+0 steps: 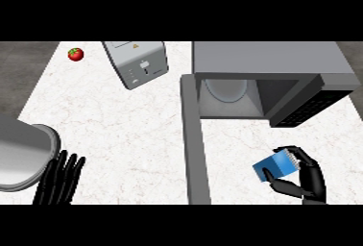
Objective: Pick up the milk, place it into the microwave and close the microwave
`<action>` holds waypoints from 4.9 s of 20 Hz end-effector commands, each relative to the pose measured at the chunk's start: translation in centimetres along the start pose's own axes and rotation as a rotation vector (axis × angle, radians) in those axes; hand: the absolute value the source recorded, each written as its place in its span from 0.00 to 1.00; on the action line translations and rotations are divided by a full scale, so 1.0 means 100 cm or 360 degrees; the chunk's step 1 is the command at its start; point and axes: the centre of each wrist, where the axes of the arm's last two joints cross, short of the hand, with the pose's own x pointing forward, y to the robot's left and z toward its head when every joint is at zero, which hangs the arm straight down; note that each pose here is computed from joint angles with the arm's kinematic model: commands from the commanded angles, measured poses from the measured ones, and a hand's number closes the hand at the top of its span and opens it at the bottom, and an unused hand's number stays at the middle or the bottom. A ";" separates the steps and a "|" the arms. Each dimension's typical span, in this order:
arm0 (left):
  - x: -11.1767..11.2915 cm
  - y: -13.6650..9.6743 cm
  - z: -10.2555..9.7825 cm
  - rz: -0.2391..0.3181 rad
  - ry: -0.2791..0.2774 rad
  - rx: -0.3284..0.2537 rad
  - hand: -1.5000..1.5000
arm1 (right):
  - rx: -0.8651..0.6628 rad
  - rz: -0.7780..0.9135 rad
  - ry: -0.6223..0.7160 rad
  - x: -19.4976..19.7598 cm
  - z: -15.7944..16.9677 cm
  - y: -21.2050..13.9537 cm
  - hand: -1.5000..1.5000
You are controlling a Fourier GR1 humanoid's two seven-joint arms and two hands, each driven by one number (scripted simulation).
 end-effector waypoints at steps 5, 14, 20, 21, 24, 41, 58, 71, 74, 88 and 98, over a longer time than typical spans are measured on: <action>0.002 0.008 -0.004 0.0007 -0.0016 -0.0009 0.00 | 0.0107 0.0302 0.0069 -0.021 0.003 0.003 1.00; 0.007 0.017 0.009 0.0005 -0.0004 0.0017 0.00 | -0.0050 -0.0004 -0.0095 -0.007 -0.050 0.061 1.00; 0.007 0.020 -0.001 0.0000 0.0007 0.0000 0.00 | 0.0035 -0.0189 -0.0118 -0.001 -0.043 0.093 1.00; 0.002 0.034 0.003 0.0007 -0.0023 0.0021 0.00 | 0.0020 -0.0198 -0.0130 0.003 -0.051 0.091 1.00; 0.002 0.039 0.018 0.0015 0.0027 0.0031 0.00 | 0.0021 -0.0200 -0.0173 0.017 -0.058 0.096 1.00; -0.020 0.062 0.013 0.0036 0.0011 0.0025 0.00 | -0.0142 0.0108 -0.0117 0.085 -0.148 0.126 1.00; -0.002 0.058 -0.014 0.0060 -0.0006 -0.0030 0.00 | -0.0214 0.0710 0.0056 0.094 -0.227 0.098 1.00; -0.006 0.058 -0.023 -0.0203 0.0085 -0.0094 0.00 | -0.0475 0.1125 -0.0006 0.104 -0.247 0.074 0.00; -0.010 0.058 -0.024 -0.0193 0.0077 -0.0106 0.00 | -0.0449 0.1194 0.0032 0.107 -0.252 0.062 0.00; -0.020 0.044 -0.027 -0.0115 0.0067 -0.0175 0.00 | -0.0160 0.0818 -0.0033 0.099 -0.239 0.084 0.00; -0.010 0.031 -0.039 -0.0083 0.0035 -0.0207 0.00 | -0.0156 0.0513 0.0050 0.067 -0.199 0.099 0.00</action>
